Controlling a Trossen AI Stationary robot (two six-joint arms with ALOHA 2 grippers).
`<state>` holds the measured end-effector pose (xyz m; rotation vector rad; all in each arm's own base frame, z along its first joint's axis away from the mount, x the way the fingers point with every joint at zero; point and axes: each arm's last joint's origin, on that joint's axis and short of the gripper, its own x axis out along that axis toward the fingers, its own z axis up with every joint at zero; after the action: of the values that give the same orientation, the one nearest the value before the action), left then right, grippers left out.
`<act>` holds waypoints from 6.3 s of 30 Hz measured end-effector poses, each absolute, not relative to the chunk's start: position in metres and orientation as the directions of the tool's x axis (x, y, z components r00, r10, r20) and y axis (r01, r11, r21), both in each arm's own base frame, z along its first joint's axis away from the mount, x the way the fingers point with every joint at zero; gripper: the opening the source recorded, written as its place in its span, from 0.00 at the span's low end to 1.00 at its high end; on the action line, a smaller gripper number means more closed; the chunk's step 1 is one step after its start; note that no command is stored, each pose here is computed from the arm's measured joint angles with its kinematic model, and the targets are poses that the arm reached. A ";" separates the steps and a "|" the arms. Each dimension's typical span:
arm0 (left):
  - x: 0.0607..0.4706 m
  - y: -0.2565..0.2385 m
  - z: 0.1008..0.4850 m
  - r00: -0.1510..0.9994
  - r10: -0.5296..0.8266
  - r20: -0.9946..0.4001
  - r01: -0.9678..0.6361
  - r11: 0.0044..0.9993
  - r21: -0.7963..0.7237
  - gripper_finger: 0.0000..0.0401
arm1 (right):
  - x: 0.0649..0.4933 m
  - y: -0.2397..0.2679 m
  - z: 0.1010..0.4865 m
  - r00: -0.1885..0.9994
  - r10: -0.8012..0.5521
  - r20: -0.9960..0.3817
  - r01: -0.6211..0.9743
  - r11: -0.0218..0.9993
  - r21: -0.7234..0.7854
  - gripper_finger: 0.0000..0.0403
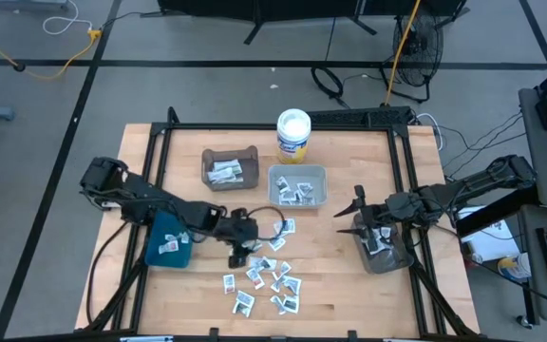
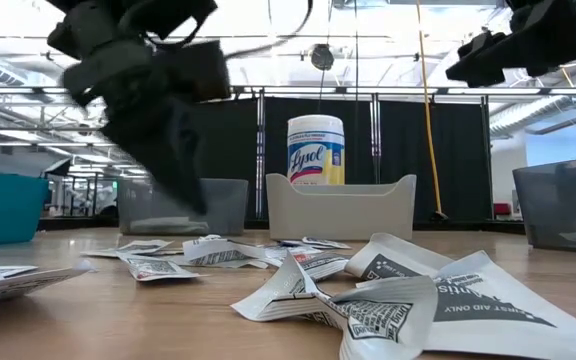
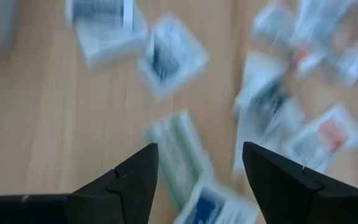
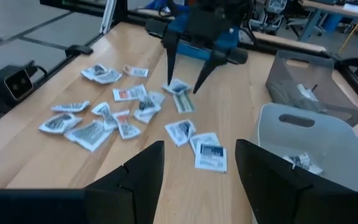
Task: Pick & Place First Aid Supplies
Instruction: Put the green bandage pack into the top black bin, then put the blue alcohol pad into the bottom black bin
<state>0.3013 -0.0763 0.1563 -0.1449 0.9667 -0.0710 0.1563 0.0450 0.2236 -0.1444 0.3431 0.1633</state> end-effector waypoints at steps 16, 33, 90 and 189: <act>0.333 -0.085 0.132 0.302 0.019 -0.953 -0.011 1.000 0.017 0.60 | 0.154 0.044 0.210 0.915 0.128 -0.382 -0.170 0.982 -0.078 0.48; 0.334 -0.078 0.138 0.158 -0.040 -0.987 -0.103 0.993 -0.057 0.60 | 0.154 0.044 0.211 0.920 0.129 -0.371 -0.168 0.983 -0.077 0.48; 0.290 -0.007 0.247 0.344 0.289 -0.893 -0.140 0.957 0.256 0.04 | 0.155 0.044 0.211 0.920 0.129 -0.369 -0.155 0.987 -0.042 0.48; 0.180 -0.099 0.201 0.968 0.103 -0.229 -0.050 0.973 0.226 0.25 | 0.325 0.085 0.193 0.831 0.389 -0.398 -0.420 0.907 0.009 0.48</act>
<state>0.1798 -0.0990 0.2007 0.2208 0.2420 0.0781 0.3246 0.0847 0.1928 -0.0801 0.4050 0.4292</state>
